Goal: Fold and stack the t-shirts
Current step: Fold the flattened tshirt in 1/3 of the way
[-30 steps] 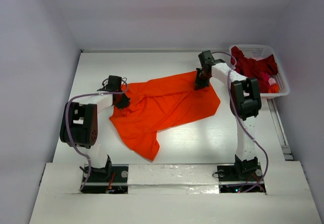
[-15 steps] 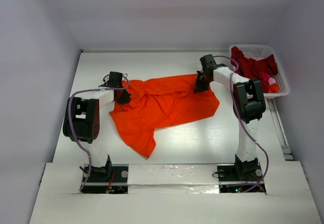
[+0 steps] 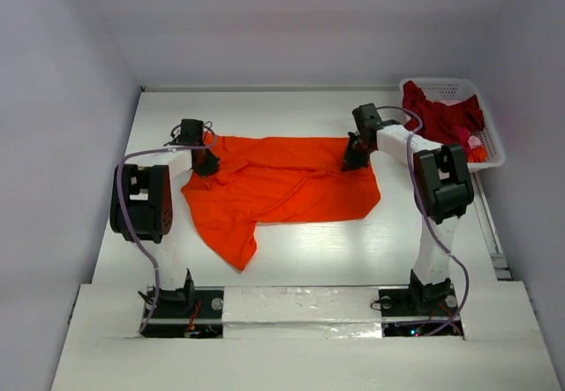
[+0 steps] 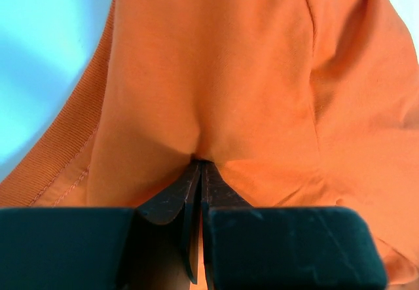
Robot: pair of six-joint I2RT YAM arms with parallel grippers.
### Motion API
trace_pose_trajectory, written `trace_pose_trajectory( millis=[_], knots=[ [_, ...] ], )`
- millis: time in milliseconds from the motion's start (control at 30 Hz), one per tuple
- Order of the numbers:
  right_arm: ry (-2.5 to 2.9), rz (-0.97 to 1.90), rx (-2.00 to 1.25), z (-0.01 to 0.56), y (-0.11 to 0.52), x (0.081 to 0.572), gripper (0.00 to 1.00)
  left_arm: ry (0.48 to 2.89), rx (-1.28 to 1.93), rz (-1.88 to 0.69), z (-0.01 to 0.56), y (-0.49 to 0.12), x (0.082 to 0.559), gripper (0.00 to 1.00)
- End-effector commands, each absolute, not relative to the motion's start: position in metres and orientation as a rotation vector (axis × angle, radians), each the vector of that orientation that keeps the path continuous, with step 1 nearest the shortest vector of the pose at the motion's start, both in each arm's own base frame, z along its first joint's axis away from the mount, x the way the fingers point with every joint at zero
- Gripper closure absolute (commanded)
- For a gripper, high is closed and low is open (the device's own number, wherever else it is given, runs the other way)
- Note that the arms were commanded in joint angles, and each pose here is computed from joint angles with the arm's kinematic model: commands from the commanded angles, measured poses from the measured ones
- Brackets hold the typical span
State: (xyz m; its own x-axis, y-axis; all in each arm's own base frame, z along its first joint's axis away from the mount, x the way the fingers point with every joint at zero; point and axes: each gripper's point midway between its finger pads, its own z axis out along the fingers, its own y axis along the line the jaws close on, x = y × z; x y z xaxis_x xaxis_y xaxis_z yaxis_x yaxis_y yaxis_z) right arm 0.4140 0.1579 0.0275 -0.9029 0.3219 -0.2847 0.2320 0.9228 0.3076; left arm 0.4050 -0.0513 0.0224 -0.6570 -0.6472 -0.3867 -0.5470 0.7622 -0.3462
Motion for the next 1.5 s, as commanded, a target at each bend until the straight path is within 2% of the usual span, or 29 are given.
trace_pose_trajectory(
  millis=[0,733,1033,1467],
  knots=[
    [2.678,0.343,0.432,0.048,0.155,0.424,1.0,2.558,-0.887,-0.139,0.002,-0.036,0.389,1.0],
    [2.703,0.364,0.498,0.044,0.152,0.438,1.0,2.657,-0.751,-0.274,-0.011,-0.068,0.416,1.0],
    [2.674,0.393,0.512,0.056,0.15,0.454,1.0,2.64,-0.707,-0.297,0.004,-0.075,0.438,1.0],
    [2.676,0.39,0.512,0.056,0.139,0.468,1.0,2.643,-0.721,-0.294,0.005,-0.079,0.437,1.0]
  ],
)
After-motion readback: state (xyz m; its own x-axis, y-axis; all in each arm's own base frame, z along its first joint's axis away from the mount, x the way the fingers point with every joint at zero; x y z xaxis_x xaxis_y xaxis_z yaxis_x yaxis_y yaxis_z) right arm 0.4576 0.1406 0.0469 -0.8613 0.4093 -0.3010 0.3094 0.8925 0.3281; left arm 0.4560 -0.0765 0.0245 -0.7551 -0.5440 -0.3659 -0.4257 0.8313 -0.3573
